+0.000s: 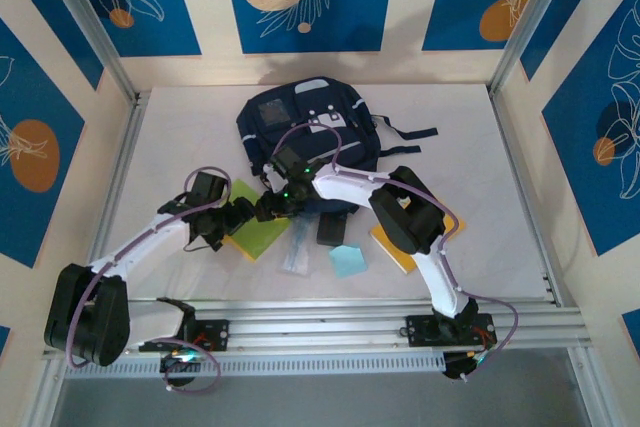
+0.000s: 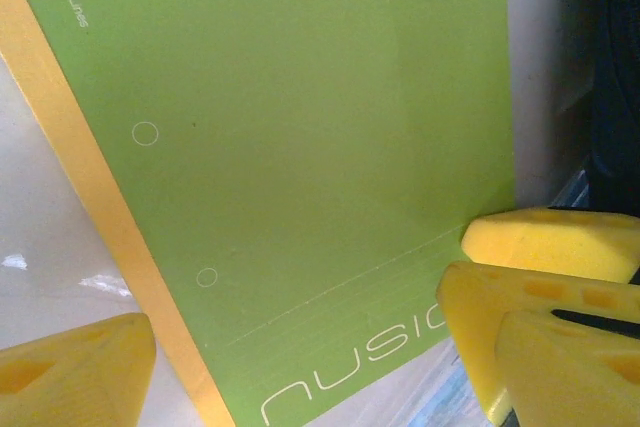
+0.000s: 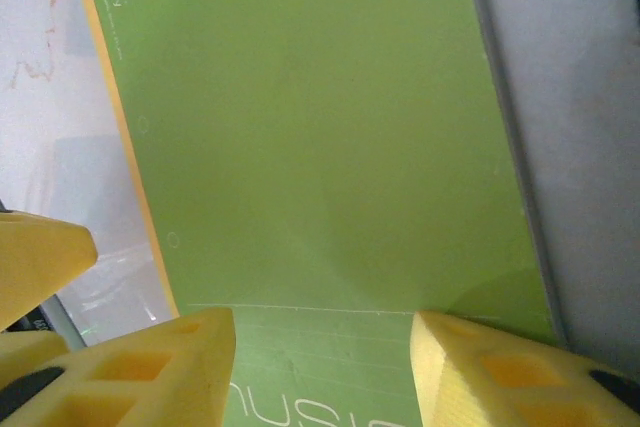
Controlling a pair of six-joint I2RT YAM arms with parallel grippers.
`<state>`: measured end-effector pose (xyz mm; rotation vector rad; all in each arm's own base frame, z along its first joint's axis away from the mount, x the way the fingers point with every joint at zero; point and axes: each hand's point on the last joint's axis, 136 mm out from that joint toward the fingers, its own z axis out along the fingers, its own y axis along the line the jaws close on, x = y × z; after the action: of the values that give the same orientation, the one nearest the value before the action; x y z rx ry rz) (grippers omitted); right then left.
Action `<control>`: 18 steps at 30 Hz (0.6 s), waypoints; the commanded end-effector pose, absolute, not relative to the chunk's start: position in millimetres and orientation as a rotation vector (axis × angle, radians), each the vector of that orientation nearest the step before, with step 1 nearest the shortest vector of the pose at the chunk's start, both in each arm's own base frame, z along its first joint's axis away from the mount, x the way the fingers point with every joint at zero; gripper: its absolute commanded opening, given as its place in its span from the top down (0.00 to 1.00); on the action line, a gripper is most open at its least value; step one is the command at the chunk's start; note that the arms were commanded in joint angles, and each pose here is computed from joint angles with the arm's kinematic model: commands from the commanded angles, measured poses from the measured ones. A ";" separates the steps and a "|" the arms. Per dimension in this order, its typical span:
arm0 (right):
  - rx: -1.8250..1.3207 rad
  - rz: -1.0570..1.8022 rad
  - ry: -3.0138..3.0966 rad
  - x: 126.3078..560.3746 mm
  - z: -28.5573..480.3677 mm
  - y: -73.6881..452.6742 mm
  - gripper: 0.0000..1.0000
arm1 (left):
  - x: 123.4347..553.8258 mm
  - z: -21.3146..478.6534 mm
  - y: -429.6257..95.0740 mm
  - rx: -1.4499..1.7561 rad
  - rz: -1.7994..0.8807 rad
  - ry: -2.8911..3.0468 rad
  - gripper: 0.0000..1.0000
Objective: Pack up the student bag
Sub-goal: Move the book to the center of the table.
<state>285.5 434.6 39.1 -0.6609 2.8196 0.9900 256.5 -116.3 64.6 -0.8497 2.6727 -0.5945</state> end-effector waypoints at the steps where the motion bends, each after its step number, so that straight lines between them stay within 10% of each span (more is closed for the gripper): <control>1: -0.693 0.861 2.778 296.7 48.5 422.8 0.49 | 257.5 67.3 -117.7 -0.782 -0.610 2.680 0.12; 18: -0.780 0.378 2.732 325.1 26.9 394.4 0.35 | 259.0 22.6 -92.5 -0.838 -0.454 2.712 0.20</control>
<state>316.8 401.8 31.3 -0.7588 2.7356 0.4888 255.8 -97.2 31.1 -0.8415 2.7143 -0.4793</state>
